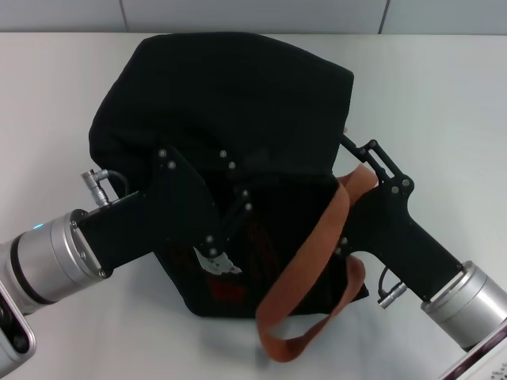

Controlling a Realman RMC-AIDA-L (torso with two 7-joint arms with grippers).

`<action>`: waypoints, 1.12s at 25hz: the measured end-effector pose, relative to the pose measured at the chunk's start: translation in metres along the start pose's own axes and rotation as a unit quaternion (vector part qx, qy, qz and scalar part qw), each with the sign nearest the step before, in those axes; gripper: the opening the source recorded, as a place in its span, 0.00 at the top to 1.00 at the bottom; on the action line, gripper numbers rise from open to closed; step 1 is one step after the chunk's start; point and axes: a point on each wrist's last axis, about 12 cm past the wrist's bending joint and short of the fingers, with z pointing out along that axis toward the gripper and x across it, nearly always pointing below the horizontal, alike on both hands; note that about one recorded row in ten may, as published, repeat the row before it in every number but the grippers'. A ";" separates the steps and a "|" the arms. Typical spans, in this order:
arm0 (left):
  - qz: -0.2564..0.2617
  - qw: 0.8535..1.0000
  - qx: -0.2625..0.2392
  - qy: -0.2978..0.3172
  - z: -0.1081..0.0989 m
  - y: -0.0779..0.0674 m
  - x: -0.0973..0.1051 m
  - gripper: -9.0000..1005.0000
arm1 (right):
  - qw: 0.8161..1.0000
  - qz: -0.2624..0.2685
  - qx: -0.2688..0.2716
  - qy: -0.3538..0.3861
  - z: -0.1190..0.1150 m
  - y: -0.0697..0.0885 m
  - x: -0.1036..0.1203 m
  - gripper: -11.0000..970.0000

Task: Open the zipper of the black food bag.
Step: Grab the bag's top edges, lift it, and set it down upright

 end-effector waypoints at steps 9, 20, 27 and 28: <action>-0.001 1.000 0.000 -0.001 0.000 0.000 0.000 0.89 | 0.998 -0.001 0.049 -0.029 0.000 -0.010 -0.008 0.16; -0.003 1.000 0.001 -0.004 0.003 0.000 0.000 0.89 | 0.999 -0.002 0.044 -0.016 0.000 -0.010 -0.004 0.20; -0.003 1.000 0.001 -0.004 0.003 0.000 0.000 0.89 | 0.999 -0.003 0.038 -0.016 -0.001 -0.008 -0.004 0.22; -0.003 1.000 0.001 -0.004 0.003 0.000 0.000 0.89 | 0.999 -0.003 0.038 -0.016 -0.001 -0.008 -0.004 0.22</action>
